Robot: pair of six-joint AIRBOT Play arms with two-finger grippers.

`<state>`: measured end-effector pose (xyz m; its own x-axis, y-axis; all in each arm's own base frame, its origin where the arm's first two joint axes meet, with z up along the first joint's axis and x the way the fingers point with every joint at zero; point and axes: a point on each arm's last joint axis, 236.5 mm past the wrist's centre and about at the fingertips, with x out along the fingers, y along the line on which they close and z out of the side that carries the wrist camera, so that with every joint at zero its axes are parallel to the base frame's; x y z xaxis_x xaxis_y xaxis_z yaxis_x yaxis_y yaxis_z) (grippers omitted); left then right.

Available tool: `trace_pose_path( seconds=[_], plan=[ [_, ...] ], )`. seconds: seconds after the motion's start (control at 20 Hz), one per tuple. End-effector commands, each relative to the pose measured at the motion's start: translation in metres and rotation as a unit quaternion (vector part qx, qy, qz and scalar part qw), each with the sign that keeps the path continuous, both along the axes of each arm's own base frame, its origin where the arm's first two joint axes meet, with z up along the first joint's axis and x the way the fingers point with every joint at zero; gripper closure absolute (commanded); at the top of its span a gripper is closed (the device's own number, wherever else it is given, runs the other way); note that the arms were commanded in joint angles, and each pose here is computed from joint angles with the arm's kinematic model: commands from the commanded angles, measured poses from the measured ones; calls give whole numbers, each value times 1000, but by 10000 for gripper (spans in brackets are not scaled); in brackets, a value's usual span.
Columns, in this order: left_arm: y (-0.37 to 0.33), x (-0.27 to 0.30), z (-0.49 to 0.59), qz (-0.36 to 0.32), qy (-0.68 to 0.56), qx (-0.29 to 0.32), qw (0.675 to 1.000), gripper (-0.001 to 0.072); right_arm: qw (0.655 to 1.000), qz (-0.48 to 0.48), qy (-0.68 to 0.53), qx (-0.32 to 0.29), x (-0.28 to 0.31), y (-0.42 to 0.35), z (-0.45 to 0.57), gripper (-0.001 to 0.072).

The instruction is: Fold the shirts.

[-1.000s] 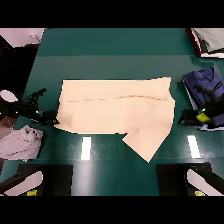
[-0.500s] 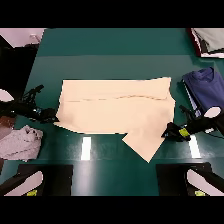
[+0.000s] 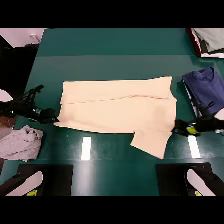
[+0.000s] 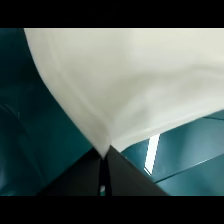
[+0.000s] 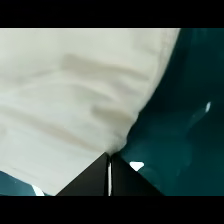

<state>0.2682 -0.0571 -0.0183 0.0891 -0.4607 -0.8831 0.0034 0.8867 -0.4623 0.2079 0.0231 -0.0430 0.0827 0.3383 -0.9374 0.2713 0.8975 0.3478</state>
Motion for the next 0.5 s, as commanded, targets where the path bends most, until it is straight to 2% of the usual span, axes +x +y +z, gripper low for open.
trace_pose_path(
  seconds=[0.0,0.25,0.45],
  plan=[
    [-11,-22,21,-34,-4,-1,999,688,998,24,25,-44,-34,-22,46,698],
    [-46,-42,47,-68,-31,-2,997,686,995,55,-41,-68,-30,-13,79,699],
    [-39,18,63,6,-136,11,991,686,988,87,-101,-81,21,-5,99,698]
  ],
)
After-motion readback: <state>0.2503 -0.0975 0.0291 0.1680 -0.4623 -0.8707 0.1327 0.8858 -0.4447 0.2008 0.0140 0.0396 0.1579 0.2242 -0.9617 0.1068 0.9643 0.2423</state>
